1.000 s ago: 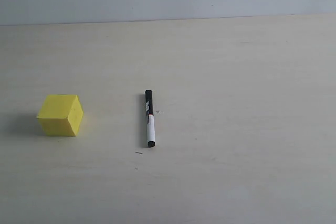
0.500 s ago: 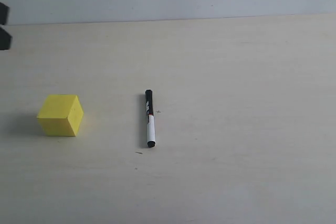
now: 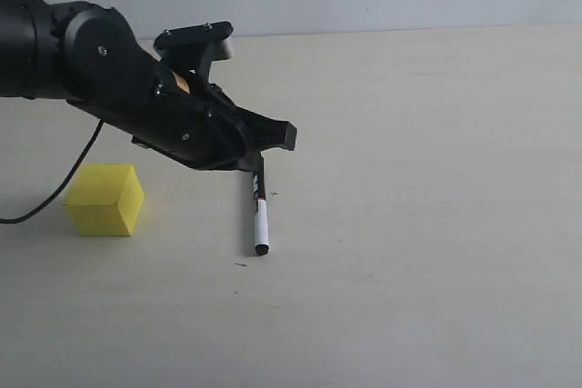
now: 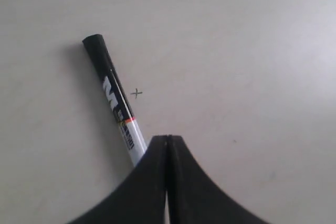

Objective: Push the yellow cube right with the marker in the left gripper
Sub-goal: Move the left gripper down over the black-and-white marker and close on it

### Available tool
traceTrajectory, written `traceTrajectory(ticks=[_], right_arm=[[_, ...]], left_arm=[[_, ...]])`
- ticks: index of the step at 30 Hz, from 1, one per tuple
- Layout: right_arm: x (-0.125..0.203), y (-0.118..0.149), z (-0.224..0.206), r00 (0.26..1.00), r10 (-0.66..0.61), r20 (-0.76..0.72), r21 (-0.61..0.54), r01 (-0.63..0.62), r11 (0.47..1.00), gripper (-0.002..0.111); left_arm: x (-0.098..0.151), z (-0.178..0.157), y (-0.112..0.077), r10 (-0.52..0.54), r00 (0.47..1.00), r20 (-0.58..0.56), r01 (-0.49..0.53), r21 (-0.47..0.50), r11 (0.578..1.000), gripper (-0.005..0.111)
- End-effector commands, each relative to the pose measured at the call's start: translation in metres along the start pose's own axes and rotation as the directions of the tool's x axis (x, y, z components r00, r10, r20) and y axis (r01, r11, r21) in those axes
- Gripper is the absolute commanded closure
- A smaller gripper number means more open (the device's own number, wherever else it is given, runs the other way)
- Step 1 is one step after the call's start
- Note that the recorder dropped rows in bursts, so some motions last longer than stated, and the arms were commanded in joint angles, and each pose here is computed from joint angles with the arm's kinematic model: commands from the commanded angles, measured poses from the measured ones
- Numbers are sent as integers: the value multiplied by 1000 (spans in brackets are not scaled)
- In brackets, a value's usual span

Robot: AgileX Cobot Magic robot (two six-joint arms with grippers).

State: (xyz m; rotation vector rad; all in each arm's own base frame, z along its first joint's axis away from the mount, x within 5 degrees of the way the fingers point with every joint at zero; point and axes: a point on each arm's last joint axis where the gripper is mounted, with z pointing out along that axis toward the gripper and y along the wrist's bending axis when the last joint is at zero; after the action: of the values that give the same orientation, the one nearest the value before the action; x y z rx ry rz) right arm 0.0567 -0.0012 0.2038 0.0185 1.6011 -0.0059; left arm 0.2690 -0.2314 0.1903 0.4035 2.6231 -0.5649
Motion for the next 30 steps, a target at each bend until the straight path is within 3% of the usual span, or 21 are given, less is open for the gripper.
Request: traceTrajectory(ticks=[1, 5, 10, 12, 16, 22, 28, 30], right_arm=[[1, 0, 0, 1000, -2, 7, -1, 2, 1000, 108], [1, 0, 0, 1000, -2, 7, -1, 2, 1000, 108], [1, 0, 0, 1000, -2, 7, -1, 2, 1000, 108], [1, 0, 0, 1000, -2, 7, -1, 2, 1000, 108], [1, 0, 0, 1000, -2, 7, -1, 2, 1000, 108], [1, 0, 0, 1000, -2, 7, -1, 2, 1000, 108], [1, 0, 0, 1000, -2, 7, -1, 2, 1000, 108], [1, 0, 0, 1000, -2, 7, -1, 2, 1000, 108]], left_arm=[[-15, 5, -11, -5, 999, -35, 6, 21, 1000, 99], [-28, 14, -21, 0, 988, -154, -1, -7, 1000, 82], [-35, 30, -21, -32, 967, -252, -25, -219, 975, 80], [-36, 37, -21, -45, 963, -265, -26, -256, 966, 80], [-37, 51, -25, -97, 953, -286, 28, -236, 971, 80], [-32, 64, -23, -105, 939, -326, 28, -233, 972, 79], [-25, 76, -18, -195, 917, -347, 102, -271, 957, 48], [-24, 78, -17, -225, 910, -349, 124, -287, 950, 46]])
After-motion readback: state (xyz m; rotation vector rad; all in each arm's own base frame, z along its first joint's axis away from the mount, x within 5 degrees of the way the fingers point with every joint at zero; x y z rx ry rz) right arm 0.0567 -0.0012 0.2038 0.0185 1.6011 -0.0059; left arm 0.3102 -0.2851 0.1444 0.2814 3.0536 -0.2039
